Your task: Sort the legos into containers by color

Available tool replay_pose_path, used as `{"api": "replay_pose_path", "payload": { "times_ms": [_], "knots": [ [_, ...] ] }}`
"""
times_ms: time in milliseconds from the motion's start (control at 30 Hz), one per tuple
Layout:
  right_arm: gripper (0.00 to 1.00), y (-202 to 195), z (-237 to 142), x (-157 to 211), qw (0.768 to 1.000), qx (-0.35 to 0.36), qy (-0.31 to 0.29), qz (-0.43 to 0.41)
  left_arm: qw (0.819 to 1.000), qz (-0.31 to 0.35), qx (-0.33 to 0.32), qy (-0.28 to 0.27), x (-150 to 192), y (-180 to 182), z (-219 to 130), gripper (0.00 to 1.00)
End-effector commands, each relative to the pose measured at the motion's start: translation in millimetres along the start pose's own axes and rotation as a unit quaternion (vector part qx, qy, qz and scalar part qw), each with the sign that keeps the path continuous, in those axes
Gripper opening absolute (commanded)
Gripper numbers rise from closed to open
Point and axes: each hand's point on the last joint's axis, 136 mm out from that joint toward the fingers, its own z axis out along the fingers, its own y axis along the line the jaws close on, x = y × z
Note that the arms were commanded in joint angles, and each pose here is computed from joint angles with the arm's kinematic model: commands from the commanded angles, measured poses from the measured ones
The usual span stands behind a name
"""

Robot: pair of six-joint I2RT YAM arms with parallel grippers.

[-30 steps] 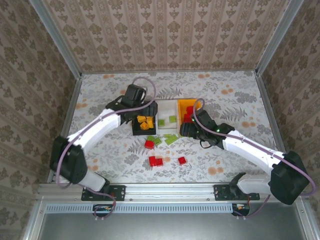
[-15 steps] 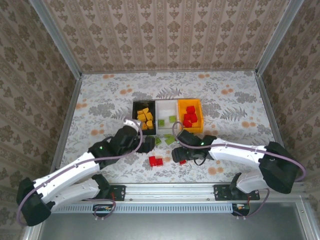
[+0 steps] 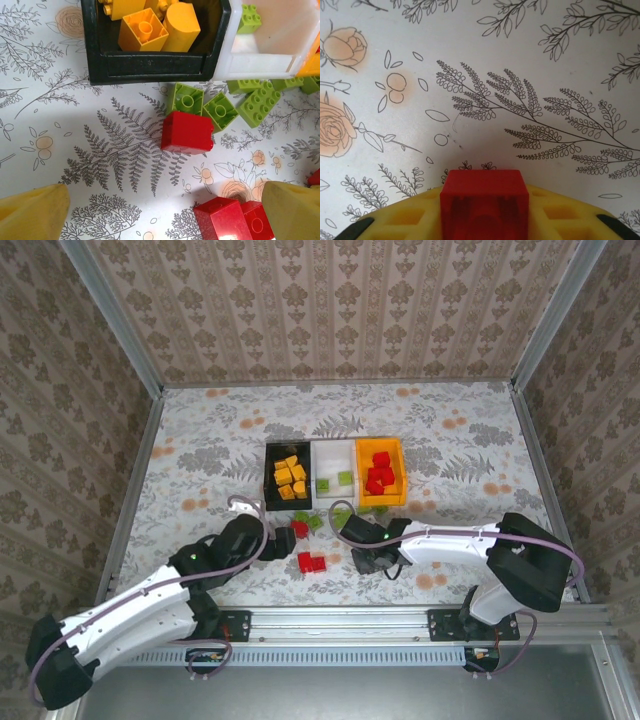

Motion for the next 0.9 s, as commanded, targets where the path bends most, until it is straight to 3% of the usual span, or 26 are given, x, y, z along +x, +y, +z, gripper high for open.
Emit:
{"api": "replay_pose_path", "payload": {
  "times_ms": [0,200,433,733,867],
  "knots": [
    [0.34,2,-13,-13,1.0,-0.001,-0.029,0.004,1.0,-0.011,-0.006,-0.013,-1,4,-1,1.0],
    [0.33,-14,-67,-67,0.992,0.004,-0.123,0.027,1.0,-0.004,-0.007,-0.013,-1,5,-1,1.0],
    [0.33,-64,-111,-152,0.965,0.001,-0.214,0.153,1.0,-0.005,-0.002,-0.012,0,3,0,1.0],
    [0.35,-121,-62,-211,0.953,0.066,-0.181,0.235,1.0,-0.004,-0.003,0.0,7,6,4,1.0],
    [0.45,-123,-46,-221,0.956,0.071,-0.162,0.234,1.0,-0.001,-0.002,0.001,7,5,4,1.0]
  ]
}}
